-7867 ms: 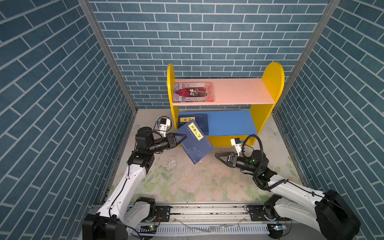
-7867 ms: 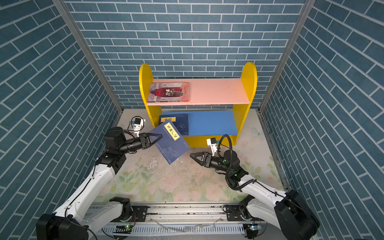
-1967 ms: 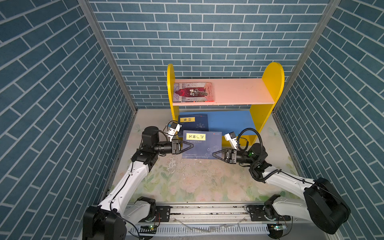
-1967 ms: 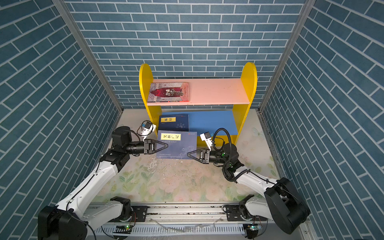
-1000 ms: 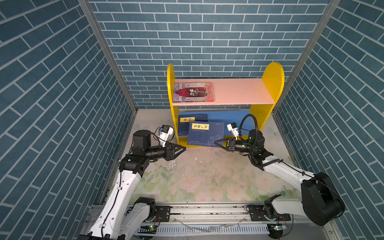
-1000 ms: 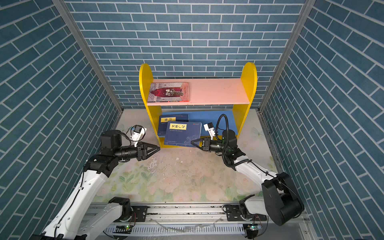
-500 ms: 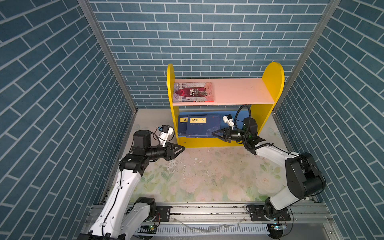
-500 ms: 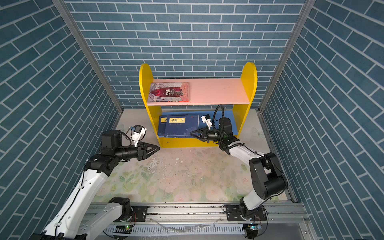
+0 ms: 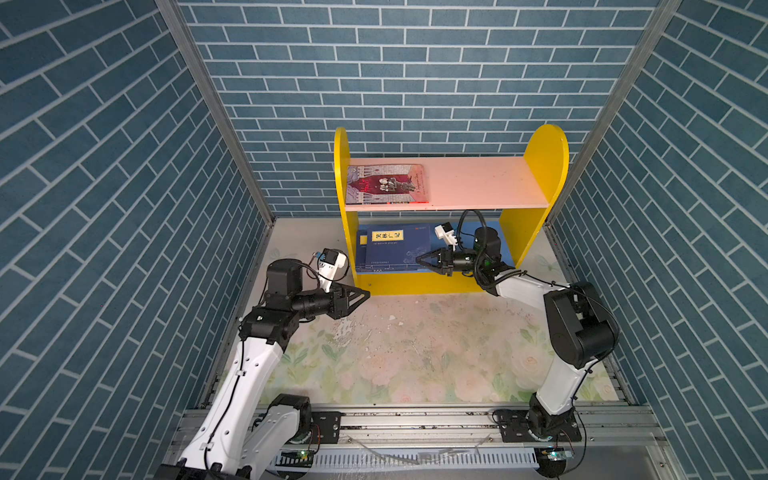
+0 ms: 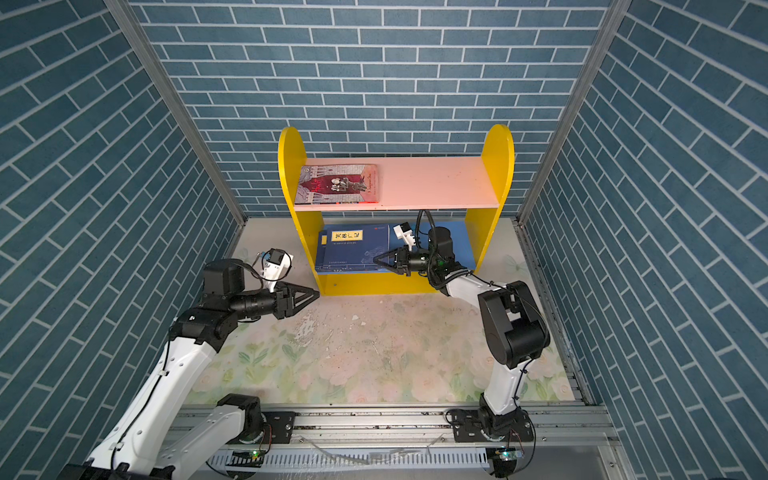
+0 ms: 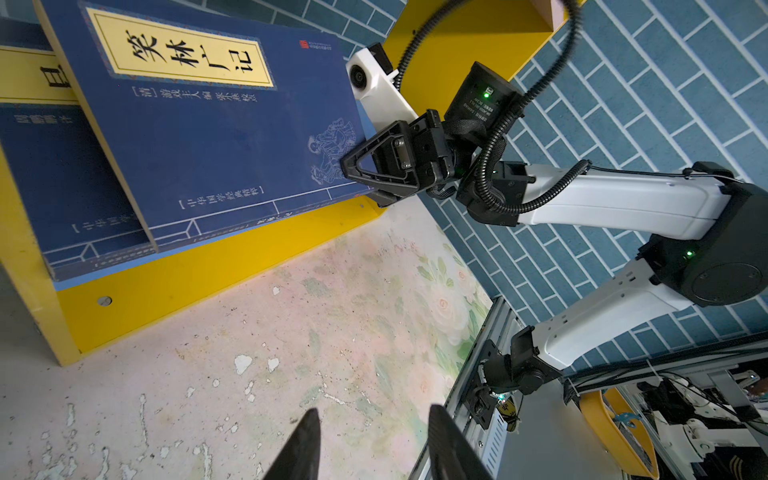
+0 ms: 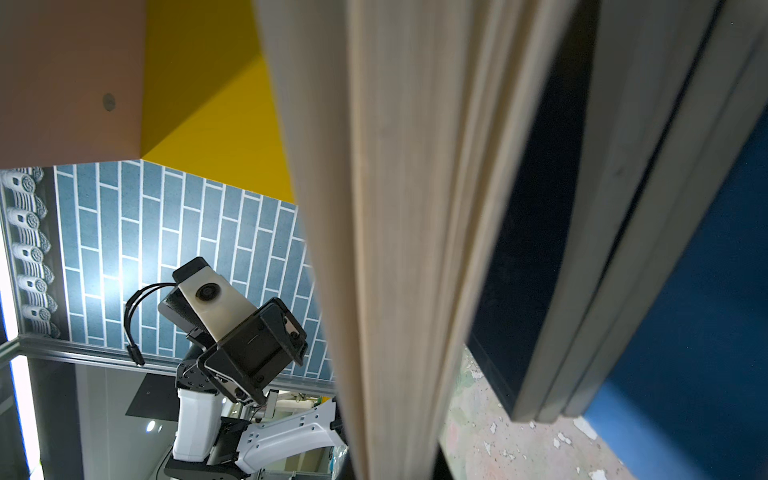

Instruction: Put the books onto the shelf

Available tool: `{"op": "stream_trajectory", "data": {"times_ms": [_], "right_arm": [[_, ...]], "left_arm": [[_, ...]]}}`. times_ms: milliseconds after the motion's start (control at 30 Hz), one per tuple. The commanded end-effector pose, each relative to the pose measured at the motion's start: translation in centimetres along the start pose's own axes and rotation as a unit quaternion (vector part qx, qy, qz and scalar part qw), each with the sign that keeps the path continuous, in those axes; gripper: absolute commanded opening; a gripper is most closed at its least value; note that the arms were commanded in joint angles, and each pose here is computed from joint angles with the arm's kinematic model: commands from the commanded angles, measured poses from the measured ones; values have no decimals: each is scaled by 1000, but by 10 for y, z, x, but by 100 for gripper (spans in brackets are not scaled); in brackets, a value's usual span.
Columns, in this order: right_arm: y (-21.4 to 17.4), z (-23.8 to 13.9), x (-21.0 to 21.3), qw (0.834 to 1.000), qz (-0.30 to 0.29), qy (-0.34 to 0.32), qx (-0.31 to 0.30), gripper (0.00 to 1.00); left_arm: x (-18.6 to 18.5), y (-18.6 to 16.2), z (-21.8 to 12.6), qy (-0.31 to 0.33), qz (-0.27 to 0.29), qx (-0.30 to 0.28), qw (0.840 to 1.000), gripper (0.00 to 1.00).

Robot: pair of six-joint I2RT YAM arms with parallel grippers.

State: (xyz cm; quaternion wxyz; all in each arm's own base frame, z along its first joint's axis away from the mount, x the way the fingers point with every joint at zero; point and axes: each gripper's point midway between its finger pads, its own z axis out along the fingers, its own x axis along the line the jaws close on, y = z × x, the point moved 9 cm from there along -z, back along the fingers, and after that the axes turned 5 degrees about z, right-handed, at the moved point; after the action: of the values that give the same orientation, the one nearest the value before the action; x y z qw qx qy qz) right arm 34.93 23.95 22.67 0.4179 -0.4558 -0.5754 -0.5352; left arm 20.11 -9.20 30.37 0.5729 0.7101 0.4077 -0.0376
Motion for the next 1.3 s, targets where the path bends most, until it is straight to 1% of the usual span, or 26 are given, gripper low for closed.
{"op": "stream_trajectory", "data": {"times_ms": [0,200,500,667,767,900,1100,1267], "right_arm": [[10,2,11,999,-18,34,10,0],[12,4,4,999,-12,32,10,0],[20,6,9,999,-13,33,12,0],[22,8,4,999,1,28,19,1],[22,8,3,1000,3,26,17,8],[22,8,2,1000,3,18,15,14],[21,7,-1,1000,9,-12,9,25],[22,6,-3,999,15,-36,-2,28]], "left_arm": [[-2,8,-2,-6,22,-13,1000,45],[1,9,1,-6,17,-17,1000,45],[1,10,1,-4,18,-21,1000,45],[1,9,1,-4,18,-23,1000,45],[1,9,1,-4,19,-23,1000,45],[2,9,1,-4,19,-23,1000,45],[3,9,2,-2,21,-23,1000,45],[7,9,4,10,21,-21,1000,45]]}}
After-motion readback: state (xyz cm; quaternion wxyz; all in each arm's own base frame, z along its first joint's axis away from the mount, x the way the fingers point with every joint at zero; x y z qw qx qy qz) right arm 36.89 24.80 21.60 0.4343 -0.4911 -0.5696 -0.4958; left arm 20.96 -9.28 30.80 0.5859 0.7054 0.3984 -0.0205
